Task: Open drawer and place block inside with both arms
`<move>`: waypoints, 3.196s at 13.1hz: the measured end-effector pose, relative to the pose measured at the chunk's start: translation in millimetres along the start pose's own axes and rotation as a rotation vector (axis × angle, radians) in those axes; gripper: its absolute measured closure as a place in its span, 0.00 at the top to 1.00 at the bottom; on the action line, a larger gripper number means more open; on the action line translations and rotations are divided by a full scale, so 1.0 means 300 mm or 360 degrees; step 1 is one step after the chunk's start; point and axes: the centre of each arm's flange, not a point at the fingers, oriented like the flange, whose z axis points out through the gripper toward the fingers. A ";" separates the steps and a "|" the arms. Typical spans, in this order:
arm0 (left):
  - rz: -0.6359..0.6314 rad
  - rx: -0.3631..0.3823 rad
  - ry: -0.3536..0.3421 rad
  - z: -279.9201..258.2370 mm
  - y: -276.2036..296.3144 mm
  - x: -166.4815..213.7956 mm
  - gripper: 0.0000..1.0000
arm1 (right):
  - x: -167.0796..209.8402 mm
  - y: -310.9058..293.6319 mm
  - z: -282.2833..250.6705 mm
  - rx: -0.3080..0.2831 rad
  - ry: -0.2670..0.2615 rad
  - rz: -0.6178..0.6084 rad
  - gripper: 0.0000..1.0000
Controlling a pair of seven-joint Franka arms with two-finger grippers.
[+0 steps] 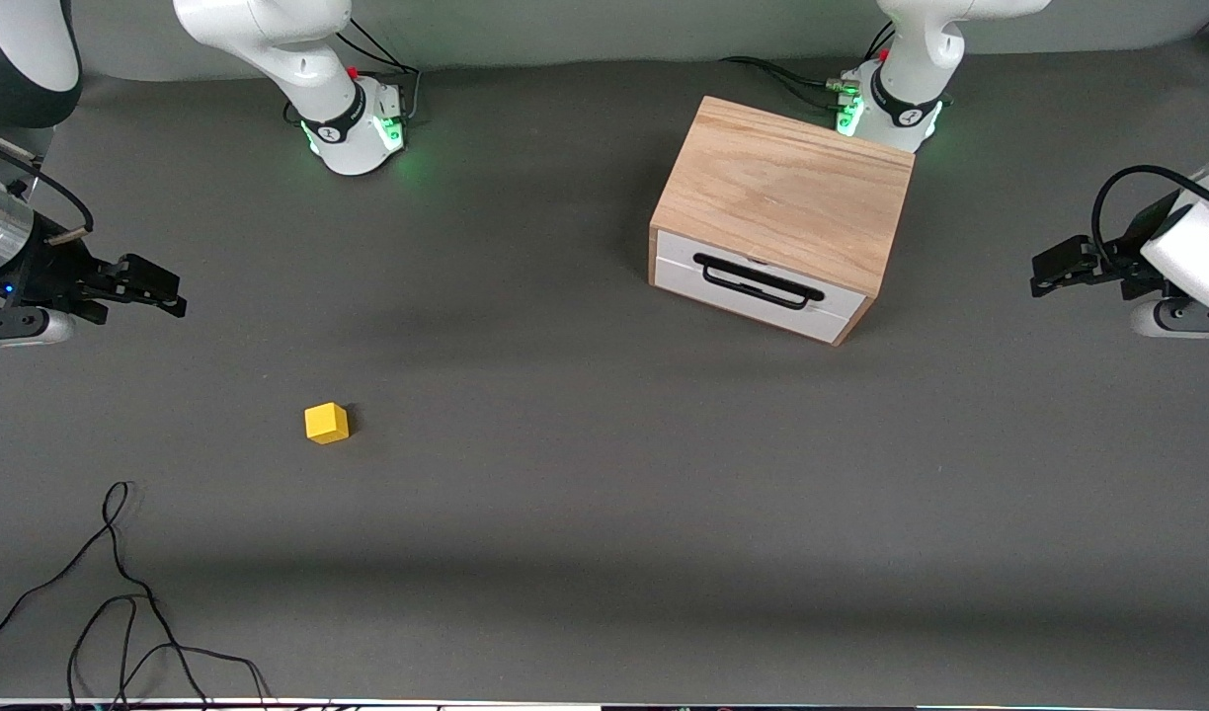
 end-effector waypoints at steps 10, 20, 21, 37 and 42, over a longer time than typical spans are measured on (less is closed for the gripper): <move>0.0002 0.0000 -0.0021 0.004 0.003 -0.005 1.00 | 0.015 -0.003 0.031 -0.0001 -0.0026 -0.0002 1.00; 0.0003 0.0000 -0.0021 0.004 0.003 -0.005 1.00 | 0.104 -0.003 0.210 -0.0012 -0.0049 -0.0002 1.00; 0.0003 0.0000 -0.0021 0.004 0.003 -0.005 1.00 | 0.117 -0.003 0.253 -0.0014 -0.0038 -0.0002 1.00; -0.1288 -0.0046 0.0013 0.198 0.870 -0.024 1.00 | 0.130 -0.053 1.020 -0.0040 0.0030 -0.0118 1.00; -0.1676 0.0062 -0.0057 0.286 1.022 -0.089 1.00 | 0.131 -0.049 1.183 -0.0053 0.0107 -0.0124 1.00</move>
